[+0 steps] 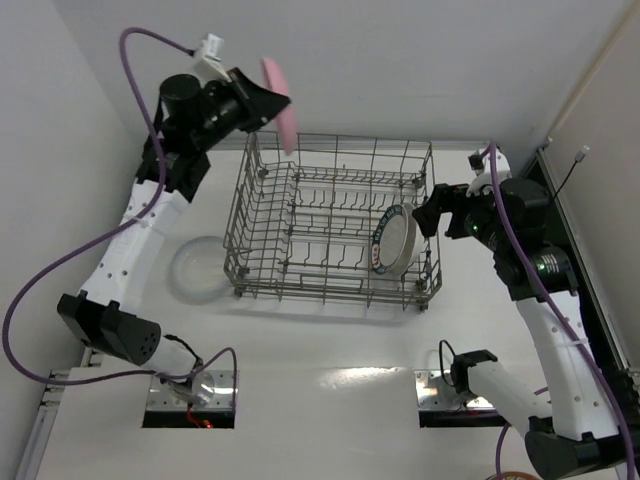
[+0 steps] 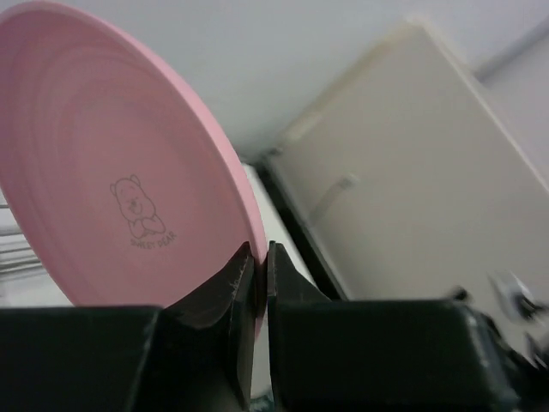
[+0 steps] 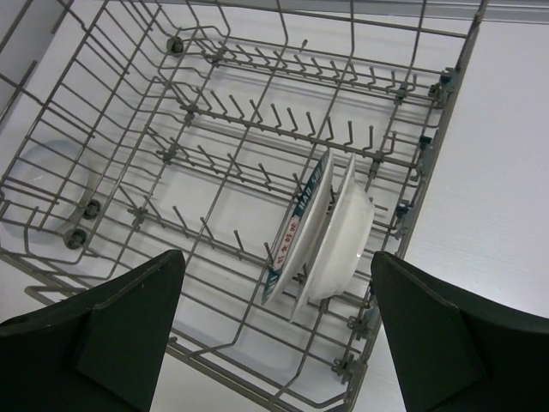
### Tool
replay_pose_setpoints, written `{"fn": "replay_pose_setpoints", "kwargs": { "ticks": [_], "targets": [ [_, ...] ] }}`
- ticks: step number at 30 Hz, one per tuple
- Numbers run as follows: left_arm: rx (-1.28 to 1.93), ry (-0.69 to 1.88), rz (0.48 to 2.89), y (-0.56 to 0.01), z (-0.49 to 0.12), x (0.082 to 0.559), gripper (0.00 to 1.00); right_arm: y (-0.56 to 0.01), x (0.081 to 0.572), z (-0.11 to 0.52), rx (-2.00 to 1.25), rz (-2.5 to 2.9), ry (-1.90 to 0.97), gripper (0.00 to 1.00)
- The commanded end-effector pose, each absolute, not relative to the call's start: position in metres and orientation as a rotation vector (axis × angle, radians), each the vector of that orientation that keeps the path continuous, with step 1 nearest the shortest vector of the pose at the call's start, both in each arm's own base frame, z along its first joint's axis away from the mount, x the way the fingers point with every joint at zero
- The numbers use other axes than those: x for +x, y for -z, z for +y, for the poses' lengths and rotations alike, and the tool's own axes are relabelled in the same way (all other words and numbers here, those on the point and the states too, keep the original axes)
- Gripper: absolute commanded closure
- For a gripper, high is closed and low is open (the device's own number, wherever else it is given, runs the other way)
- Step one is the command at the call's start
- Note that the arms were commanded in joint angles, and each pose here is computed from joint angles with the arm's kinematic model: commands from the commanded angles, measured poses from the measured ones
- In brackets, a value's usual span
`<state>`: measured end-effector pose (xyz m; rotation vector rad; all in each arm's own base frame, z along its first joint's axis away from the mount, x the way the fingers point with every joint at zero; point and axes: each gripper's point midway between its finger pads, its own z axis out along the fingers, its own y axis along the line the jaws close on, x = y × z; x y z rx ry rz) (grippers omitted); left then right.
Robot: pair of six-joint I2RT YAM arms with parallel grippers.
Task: Load the plates into the dish rack
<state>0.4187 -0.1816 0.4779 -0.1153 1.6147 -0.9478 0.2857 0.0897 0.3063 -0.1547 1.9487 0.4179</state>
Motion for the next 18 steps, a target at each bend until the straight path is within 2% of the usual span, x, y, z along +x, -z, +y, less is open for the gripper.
{"fn": "replay_pose_setpoints", "kwargs": {
  "ticks": [1,6,8,18],
  "targets": [
    [0.189,1.322,1.401,-0.541,-0.262,0.356,1.00,-0.334,0.283,0.078,-0.110,1.880,-0.364,0.11],
    [0.330,1.517,1.502,-0.512,-0.335,0.335,1.00,-0.343,0.279,0.059,-0.051,1.846,-0.271,0.10],
    [0.388,1.585,1.561,-0.489,-0.361,0.323,1.00,-0.346,0.278,0.054,0.009,1.838,-0.269,0.03],
    [0.456,1.629,1.741,-0.408,-0.401,0.316,1.00,-0.365,0.267,0.052,0.086,1.763,-0.308,0.00]
  ]
}}
